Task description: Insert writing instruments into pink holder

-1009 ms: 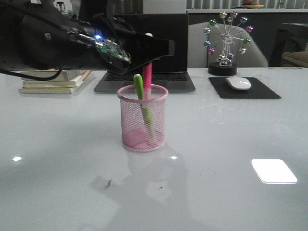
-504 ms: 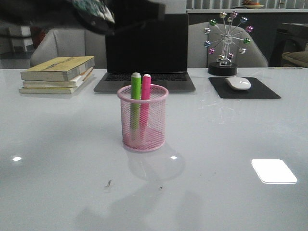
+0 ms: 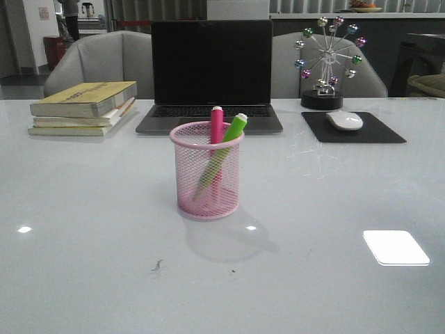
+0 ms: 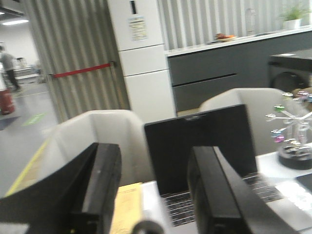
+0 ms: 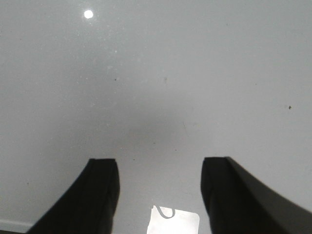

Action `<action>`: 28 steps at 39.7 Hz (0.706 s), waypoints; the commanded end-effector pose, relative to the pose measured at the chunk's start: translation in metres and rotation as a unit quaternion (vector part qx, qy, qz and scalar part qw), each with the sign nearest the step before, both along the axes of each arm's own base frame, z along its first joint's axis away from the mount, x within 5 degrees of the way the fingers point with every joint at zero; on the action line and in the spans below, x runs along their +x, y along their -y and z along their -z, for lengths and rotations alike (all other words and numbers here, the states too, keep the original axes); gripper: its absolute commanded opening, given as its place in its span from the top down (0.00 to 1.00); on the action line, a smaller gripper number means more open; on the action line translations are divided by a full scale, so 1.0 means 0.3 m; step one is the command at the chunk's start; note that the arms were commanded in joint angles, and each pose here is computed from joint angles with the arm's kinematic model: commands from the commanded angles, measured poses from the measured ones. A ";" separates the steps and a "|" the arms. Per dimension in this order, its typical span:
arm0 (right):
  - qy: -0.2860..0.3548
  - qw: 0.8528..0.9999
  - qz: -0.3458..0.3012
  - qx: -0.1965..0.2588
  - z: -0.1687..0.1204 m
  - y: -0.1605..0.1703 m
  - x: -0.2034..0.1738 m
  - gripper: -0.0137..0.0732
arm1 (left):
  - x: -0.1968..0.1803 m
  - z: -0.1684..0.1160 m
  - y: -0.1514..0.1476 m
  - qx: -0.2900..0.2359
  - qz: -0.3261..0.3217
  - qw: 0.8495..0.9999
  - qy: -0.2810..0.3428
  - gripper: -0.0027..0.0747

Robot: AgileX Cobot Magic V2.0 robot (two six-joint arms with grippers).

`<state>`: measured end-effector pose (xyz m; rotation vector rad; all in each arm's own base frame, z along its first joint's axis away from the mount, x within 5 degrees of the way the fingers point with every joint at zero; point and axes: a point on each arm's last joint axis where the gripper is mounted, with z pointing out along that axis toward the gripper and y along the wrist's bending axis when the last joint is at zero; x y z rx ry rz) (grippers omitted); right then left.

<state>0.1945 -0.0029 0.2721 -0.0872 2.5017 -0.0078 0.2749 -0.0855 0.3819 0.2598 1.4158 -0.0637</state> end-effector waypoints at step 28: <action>0.061 0.998 0.005 -0.005 -0.056 0.008 0.015 0.28 | -0.414 0.157 -0.285 -0.007 -0.126 0.992 -0.012 0.51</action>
